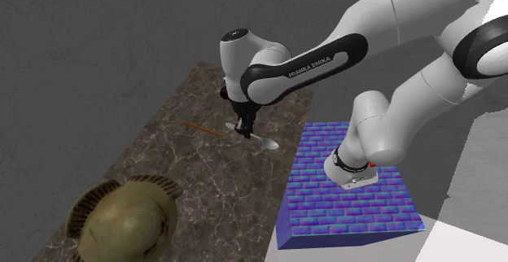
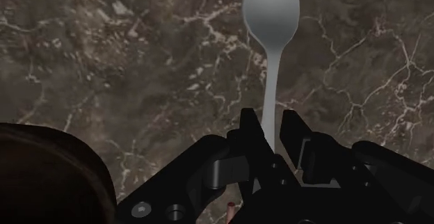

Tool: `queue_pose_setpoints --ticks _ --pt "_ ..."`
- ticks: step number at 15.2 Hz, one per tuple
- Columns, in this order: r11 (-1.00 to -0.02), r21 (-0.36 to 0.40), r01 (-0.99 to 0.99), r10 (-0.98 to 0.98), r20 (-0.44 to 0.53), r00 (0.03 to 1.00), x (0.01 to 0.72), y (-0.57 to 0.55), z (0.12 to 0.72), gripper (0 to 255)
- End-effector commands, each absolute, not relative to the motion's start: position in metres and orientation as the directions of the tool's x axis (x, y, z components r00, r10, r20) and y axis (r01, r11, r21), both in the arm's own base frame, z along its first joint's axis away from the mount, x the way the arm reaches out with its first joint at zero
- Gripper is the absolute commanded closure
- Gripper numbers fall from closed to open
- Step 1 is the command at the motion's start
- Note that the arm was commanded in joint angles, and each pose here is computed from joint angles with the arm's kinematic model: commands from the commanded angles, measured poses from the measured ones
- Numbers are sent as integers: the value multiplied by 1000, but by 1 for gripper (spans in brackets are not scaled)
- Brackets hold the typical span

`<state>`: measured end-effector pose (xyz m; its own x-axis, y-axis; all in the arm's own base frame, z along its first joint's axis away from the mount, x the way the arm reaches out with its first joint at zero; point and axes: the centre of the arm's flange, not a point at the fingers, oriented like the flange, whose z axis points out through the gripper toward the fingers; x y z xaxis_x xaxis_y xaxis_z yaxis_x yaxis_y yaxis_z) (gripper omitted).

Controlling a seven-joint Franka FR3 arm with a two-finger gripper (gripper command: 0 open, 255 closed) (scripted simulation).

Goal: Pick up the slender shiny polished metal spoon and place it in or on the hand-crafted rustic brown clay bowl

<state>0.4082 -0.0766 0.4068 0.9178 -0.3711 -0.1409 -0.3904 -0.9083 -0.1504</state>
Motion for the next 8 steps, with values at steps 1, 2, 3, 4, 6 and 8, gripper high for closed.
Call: queue_pose_setpoints --ticks 1,2,3,4,6,8 --pt "-908 -150 -390 -371 -141 918 409 -76 417 255" --pt "-908 -150 -390 -371 -141 918 409 -76 422 255" --pt "-908 -150 -390 -371 -141 918 409 -76 428 255" --pt "-908 -150 -390 -371 -141 918 409 -76 433 255" --pt "-908 -150 -390 -371 -141 918 409 -76 444 255" --pt "-908 -150 -390 -371 -141 918 409 -76 454 255"
